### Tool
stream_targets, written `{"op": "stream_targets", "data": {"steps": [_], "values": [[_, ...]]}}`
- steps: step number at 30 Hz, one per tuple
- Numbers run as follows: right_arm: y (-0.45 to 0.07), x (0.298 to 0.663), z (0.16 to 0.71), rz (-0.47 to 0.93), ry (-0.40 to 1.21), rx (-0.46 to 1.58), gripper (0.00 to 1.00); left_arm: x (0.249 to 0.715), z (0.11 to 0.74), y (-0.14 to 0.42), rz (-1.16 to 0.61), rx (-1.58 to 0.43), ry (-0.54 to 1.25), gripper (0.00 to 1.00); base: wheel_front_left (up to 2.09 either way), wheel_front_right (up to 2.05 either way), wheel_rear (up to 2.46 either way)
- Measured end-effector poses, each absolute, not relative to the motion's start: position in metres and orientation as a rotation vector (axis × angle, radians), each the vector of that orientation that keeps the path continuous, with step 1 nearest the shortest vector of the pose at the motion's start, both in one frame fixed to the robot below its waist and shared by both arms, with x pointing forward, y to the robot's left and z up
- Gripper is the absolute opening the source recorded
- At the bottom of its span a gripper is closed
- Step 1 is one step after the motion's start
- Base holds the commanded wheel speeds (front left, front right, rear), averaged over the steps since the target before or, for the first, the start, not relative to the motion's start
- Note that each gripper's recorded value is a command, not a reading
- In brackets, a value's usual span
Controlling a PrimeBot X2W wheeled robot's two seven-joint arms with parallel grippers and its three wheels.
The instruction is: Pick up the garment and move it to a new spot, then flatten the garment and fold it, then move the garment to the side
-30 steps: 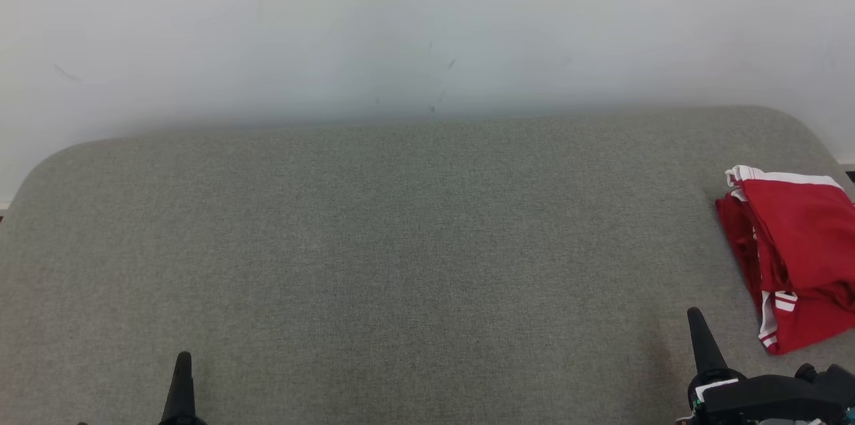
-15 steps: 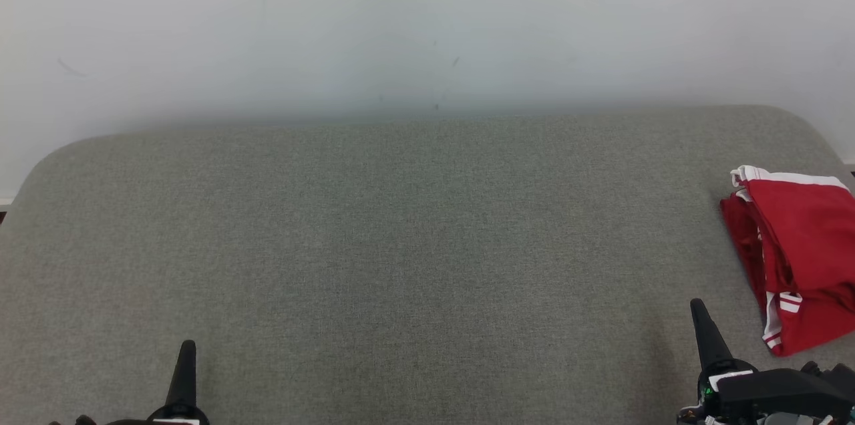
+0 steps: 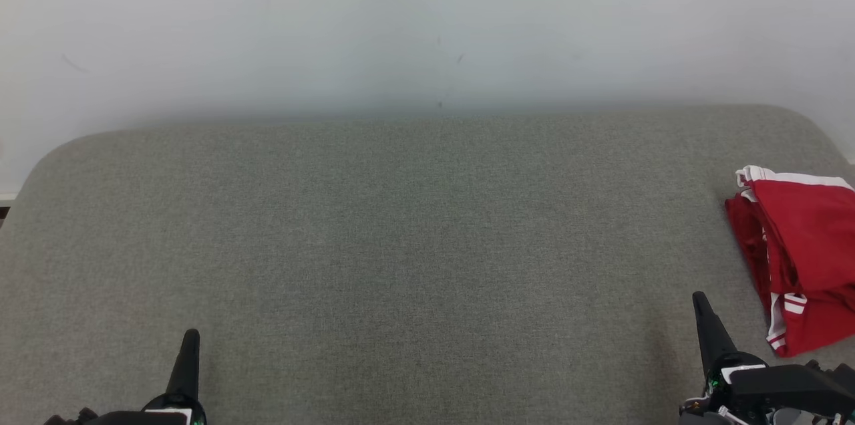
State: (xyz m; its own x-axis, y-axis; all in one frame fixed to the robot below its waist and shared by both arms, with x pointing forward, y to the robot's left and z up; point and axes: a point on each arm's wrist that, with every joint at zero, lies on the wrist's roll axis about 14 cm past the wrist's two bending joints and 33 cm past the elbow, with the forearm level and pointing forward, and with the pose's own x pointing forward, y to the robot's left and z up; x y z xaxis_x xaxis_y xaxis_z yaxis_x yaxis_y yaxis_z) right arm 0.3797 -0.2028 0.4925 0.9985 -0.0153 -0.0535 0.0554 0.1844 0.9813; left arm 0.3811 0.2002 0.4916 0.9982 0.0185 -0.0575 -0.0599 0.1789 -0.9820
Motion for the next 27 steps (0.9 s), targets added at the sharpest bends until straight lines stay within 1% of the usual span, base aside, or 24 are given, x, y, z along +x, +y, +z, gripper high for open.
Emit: {"op": "stream_targets", "data": {"steps": [27], "values": [[-0.2, 0.387, 0.504, -0.007, 0.007, 1.566, 0.0, 0.387, 0.503, 0.199, 0.01, -1.57, 0.011, 0.0, 0.0, 0.0, 0.0]]}}
